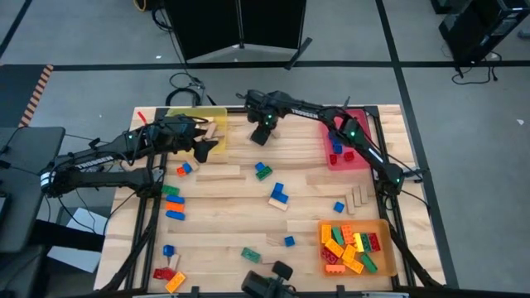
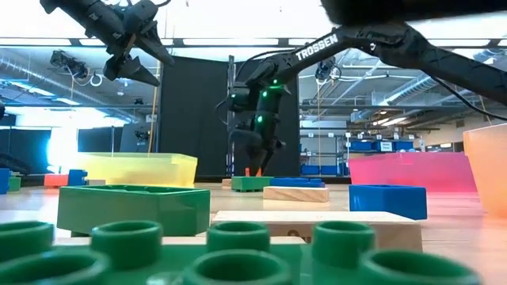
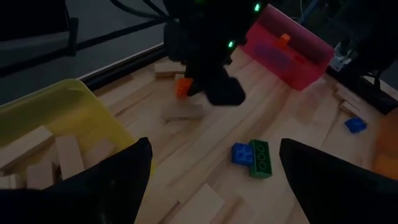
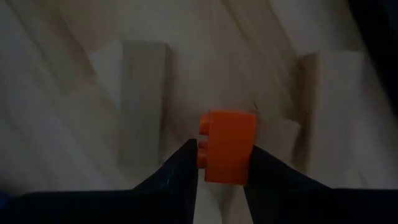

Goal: Sort blocks by size

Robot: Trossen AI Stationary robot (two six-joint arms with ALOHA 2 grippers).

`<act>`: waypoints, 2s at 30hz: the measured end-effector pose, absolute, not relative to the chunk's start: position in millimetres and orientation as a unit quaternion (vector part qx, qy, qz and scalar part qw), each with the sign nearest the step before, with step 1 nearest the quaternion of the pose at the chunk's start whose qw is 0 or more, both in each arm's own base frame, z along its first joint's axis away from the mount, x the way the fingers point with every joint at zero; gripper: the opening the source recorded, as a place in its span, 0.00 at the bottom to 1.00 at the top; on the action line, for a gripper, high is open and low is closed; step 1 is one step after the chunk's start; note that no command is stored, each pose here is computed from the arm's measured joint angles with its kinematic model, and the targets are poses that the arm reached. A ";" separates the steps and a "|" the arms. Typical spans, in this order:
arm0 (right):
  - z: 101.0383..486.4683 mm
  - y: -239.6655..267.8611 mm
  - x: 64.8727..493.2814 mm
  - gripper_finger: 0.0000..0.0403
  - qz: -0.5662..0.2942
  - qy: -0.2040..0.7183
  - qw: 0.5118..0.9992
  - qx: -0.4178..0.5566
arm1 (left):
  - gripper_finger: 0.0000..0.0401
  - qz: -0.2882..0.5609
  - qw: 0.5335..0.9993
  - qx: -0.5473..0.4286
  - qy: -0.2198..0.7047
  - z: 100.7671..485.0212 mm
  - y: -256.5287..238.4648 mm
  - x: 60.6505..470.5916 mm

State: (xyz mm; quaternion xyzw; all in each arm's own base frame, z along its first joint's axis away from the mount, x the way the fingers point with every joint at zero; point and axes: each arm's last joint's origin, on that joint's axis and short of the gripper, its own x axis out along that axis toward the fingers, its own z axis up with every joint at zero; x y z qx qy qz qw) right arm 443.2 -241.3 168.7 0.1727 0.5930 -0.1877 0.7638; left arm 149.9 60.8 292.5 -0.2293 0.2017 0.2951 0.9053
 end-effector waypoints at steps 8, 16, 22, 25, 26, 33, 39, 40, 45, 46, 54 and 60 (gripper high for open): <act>244.6 -246.1 413.1 0.27 -0.199 0.552 0.789 0.184 | 0.89 0.294 0.906 -0.226 0.203 292.4 60.8 149.9; 334.6 -236.2 350.3 0.27 -0.249 0.492 0.810 0.199 | 0.89 0.294 0.906 -0.226 0.203 292.5 60.8 149.9; 360.2 -215.2 275.8 0.27 -0.321 0.467 0.792 0.226 | 0.89 0.294 0.906 -0.226 0.203 292.5 60.8 149.9; 354.9 -204.4 236.3 0.27 -0.367 0.453 0.771 0.256 | 0.89 0.294 0.906 -0.226 0.202 292.6 60.8 150.0; 351.5 -201.0 223.8 0.27 -0.384 0.445 0.764 0.268 | 0.89 0.294 0.906 -0.226 0.202 292.6 60.9 150.0; 299.0 -197.9 158.5 0.27 -0.480 0.405 0.684 0.372 | 0.89 0.293 0.909 -0.225 0.192 294.3 61.2 150.9; 234.8 -208.5 135.2 0.27 -0.504 0.439 0.607 0.430 | 0.89 0.288 0.917 -0.222 0.165 299.4 62.1 153.3; 224.1 -209.7 133.8 0.27 -0.503 0.446 0.598 0.436 | 0.89 0.288 0.917 -0.222 0.162 299.9 62.2 153.5; 188.6 -213.2 133.2 0.27 -0.500 0.470 0.574 0.447 | 0.89 0.285 0.922 -0.216 0.151 302.3 62.6 154.6; 184.5 -213.7 133.6 0.28 -0.499 0.472 0.572 0.447 | 0.89 0.284 0.923 -0.210 0.152 302.5 62.6 154.7; 173.5 -217.1 135.8 0.45 -0.497 0.479 0.568 0.448 | 0.89 0.281 0.927 -0.195 0.156 302.5 62.6 154.7; 194.5 -206.1 131.8 0.43 -0.488 0.468 0.595 0.435 | 0.89 0.282 0.926 -0.195 0.156 302.5 62.6 154.7</act>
